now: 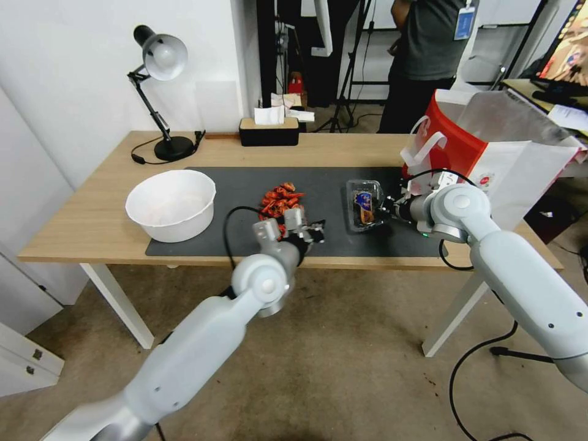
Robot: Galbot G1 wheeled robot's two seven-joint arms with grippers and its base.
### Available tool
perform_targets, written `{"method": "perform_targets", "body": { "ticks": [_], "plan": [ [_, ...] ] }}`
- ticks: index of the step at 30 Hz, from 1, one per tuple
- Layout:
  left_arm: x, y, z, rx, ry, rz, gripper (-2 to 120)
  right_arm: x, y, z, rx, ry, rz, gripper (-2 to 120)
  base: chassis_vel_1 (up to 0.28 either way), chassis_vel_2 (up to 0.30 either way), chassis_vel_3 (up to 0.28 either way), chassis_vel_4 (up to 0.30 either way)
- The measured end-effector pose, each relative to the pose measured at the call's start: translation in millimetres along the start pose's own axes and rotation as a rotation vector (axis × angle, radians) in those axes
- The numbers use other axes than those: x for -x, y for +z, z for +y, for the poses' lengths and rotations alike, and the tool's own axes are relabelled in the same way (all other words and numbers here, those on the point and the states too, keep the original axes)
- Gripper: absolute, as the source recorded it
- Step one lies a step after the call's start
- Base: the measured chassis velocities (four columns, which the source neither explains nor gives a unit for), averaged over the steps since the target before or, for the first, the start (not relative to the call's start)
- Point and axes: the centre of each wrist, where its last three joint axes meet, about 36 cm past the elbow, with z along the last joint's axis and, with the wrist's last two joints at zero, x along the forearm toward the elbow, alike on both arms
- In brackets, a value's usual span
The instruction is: Close the disposable takeout box, then place it into the delivery bag.
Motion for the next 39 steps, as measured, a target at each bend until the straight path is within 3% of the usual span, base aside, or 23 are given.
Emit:
{"method": "perform_targets", "body": {
  "ticks": [5, 8, 12, 15, 18, 26, 29, 31, 32, 34, 35, 37, 38, 39],
  "plan": [
    [-25, 1.6, 7.4, 0.008, -0.005, -0.021, 0, -4, 0, 3, -0.002, -0.028, -0.013, 0, 0.000, 0.000, 0.000, 0.000],
    [-65, 6.5, 18.6, 0.005, -0.019, -0.047, 15, -9, 1, 6, -0.019, -0.065, -0.042, 0, 0.000, 0.000, 0.000, 0.000],
    [-95, 7.6, 22.9, 0.005, -0.028, -0.071, 25, -14, 1, 8, -0.024, -0.094, -0.058, 0, 0.000, 0.000, 0.000, 0.000],
    [-129, 14.2, 27.7, 0.078, -0.056, -0.126, 40, -22, 1, 11, -0.037, -0.131, -0.086, 0, 0.000, 0.000, 0.000, 0.000],
    [-143, 21.5, 30.3, 0.121, -0.074, -0.150, 50, -29, 2, 14, -0.064, -0.161, -0.122, 0, 0.000, 0.000, 0.000, 0.000],
    [-158, 23.7, 31.4, 0.121, -0.105, -0.178, 76, -61, 0, 24, -0.126, -0.223, -0.231, 0, 0.000, 0.000, 0.000, 0.000],
    [-161, 27.0, 32.0, 0.121, -0.119, -0.182, 85, -73, -2, 26, -0.154, -0.244, -0.294, 0, 0.000, 0.000, 0.000, 0.000],
    [-166, 34.9, 35.7, 0.128, -0.149, -0.196, 97, -90, -11, 30, -0.193, -0.279, -0.417, 0, 0.000, 0.000, 0.000, 0.000],
    [-166, 34.9, 35.7, 0.128, -0.149, -0.196, 97, -90, -11, 30, -0.193, -0.279, -0.417, 0, 0.000, 0.000, 0.000, 0.000],
    [-171, 40.4, 40.0, 0.124, -0.175, -0.199, 99, -106, -23, 34, -0.208, -0.301, -0.544, 0, 0.000, 0.000, 0.000, 0.000],
    [-171, 40.4, 40.0, 0.124, -0.175, -0.199, 99, -106, -23, 34, -0.208, -0.301, -0.544, 0, 0.000, 0.000, 0.000, 0.000],
    [-175, 46.5, 45.4, 0.144, -0.200, -0.220, 100, -122, -38, 37, -0.236, -0.288, -0.687, 0, 0.000, 0.000, 0.000, 0.000],
    [-175, 46.5, 45.4, 0.144, -0.200, -0.220, 100, -122, -38, 37, -0.236, -0.288, -0.687, 0, 0.000, 0.000, 0.000, 0.000],
    [-177, 49.6, 47.9, 0.157, -0.210, -0.234, 100, -128, -45, 37, -0.254, -0.268, -0.760, 0, 0.000, 0.000, 0.000, 0.000]
  ]
}}
